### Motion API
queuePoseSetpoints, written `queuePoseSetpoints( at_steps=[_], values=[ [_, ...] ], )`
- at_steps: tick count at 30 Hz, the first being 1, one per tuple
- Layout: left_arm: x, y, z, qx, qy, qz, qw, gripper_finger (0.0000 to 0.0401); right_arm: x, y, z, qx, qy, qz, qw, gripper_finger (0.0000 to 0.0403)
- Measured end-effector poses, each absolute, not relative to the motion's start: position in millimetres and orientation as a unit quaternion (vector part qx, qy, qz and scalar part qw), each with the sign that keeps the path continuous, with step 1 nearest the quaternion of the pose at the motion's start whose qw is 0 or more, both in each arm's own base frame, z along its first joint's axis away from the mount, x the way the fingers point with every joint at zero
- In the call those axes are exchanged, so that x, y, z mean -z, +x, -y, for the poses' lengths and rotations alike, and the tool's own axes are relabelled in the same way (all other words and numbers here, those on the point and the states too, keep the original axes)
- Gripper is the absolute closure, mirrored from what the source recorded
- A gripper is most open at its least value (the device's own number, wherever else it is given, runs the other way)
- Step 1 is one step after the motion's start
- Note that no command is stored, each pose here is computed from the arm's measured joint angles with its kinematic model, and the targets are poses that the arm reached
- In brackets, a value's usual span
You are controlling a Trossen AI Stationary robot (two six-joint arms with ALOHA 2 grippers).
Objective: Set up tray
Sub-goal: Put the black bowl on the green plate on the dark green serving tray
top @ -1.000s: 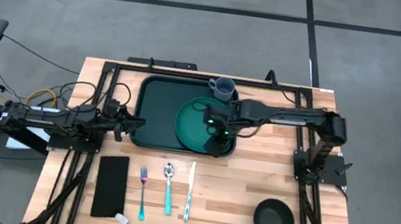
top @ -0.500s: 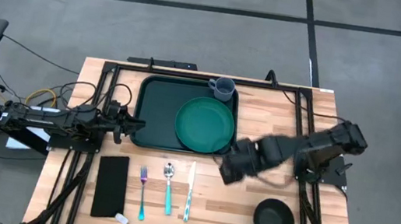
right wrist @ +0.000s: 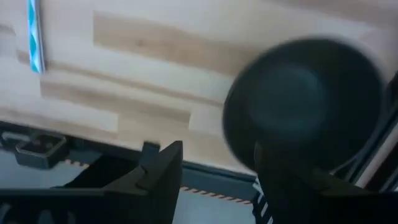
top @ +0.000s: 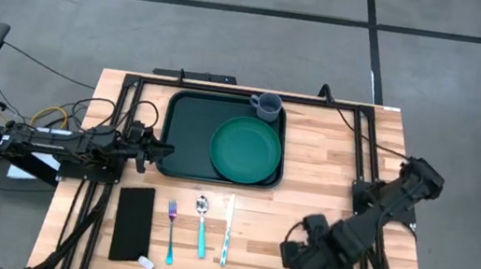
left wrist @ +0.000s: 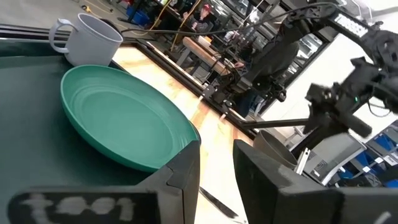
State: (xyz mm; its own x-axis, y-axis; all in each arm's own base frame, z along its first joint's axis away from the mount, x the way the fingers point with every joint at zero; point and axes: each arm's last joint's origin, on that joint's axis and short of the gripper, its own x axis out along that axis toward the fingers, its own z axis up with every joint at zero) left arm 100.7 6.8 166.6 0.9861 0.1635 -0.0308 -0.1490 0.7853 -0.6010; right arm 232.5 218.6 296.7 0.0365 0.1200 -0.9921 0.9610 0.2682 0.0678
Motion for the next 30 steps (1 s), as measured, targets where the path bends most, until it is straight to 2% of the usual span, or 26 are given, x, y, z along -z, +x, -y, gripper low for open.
queuePoseSetpoints(
  at_steps=[6,17,26,30],
  values=[
    [-166.6,100.7,-6.8,-0.082,-0.325,0.012,0.942,0.0317,-259.9,248.8,-246.8,0.353,0.434,-0.615,0.556,0.0222],
    [-165.9,100.9,-5.3,-0.06,-0.336,0.001,0.94,0.0317,-199.7,262.9,-263.4,0.386,0.357,-0.667,0.528,0.0232],
    [-165.6,101.0,-4.7,-0.05,-0.343,-0.003,0.938,0.0317,-192.9,255.2,-262.6,0.423,0.319,-0.673,0.516,0.0241],
    [-165.6,101.0,-4.7,-0.049,-0.344,-0.003,0.938,0.0317,-194.0,252.0,-262.1,0.428,0.307,-0.677,0.514,0.0259]
  ],
)
